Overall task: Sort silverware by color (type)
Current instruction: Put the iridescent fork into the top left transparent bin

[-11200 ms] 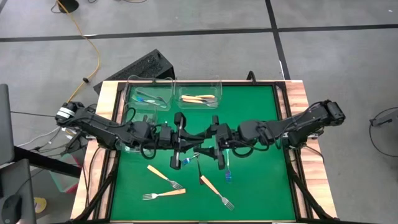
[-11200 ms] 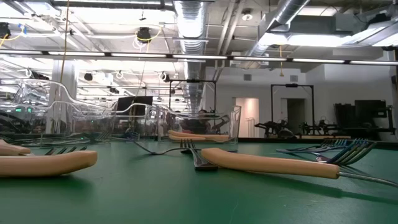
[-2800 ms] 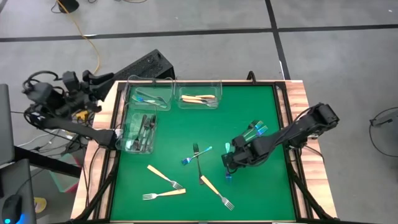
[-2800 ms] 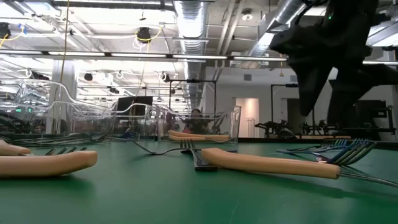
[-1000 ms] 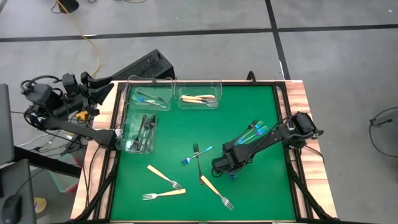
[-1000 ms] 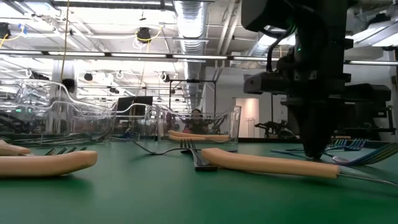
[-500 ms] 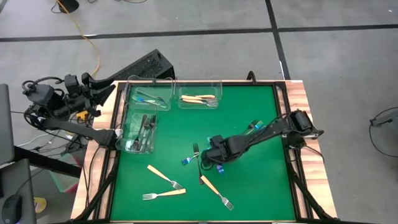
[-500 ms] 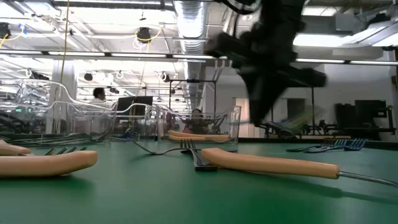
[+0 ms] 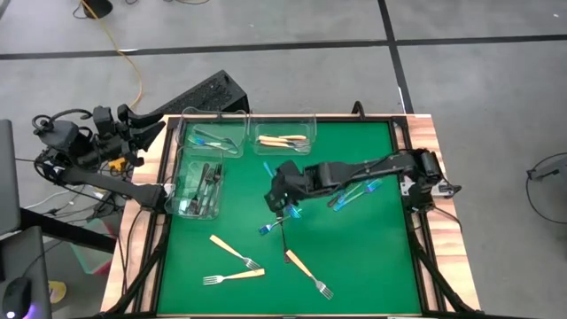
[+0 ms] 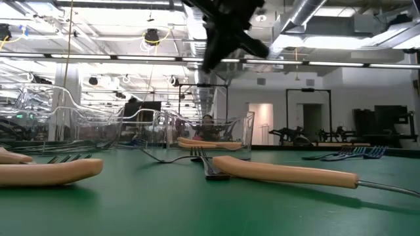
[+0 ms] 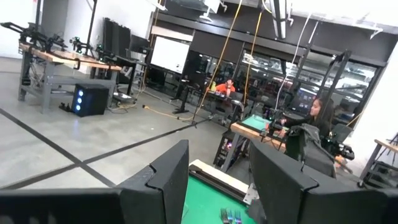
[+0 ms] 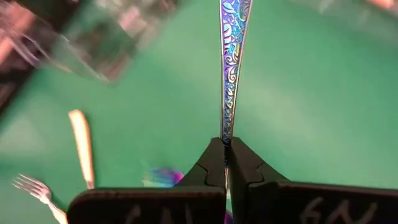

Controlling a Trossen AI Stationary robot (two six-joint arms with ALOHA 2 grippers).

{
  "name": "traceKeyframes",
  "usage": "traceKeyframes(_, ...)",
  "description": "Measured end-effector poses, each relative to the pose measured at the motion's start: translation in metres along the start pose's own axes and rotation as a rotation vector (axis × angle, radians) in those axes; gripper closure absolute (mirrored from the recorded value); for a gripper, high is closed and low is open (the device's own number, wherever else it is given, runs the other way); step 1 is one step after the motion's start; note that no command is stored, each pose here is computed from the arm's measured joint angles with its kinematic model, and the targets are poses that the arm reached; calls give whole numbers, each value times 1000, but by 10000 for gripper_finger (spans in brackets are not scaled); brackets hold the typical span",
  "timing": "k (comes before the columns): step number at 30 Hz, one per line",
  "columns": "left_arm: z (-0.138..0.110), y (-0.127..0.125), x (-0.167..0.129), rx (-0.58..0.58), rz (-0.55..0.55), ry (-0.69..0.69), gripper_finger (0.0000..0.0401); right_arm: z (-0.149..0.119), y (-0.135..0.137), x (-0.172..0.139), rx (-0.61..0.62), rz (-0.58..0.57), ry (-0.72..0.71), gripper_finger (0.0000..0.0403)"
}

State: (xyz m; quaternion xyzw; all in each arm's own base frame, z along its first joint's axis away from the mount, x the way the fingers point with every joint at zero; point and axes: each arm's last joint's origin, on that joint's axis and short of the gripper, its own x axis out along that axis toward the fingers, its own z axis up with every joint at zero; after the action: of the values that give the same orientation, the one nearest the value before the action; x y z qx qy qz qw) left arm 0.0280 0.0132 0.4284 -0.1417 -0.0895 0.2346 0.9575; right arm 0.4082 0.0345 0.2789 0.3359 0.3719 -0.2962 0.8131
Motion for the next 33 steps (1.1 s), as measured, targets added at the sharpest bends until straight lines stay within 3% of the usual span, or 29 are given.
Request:
traceKeyframes(16,-3,2,0,18,40,15,248,73,0,-2,-137,217,-316,394)
traceKeyframes(22,-5,4,0,-20,111,17,248,95,-7,-2,-243,310,-359,394)
traceKeyframes(33,-5,5,0,-62,151,6,248,134,-31,1,-374,368,-473,394)
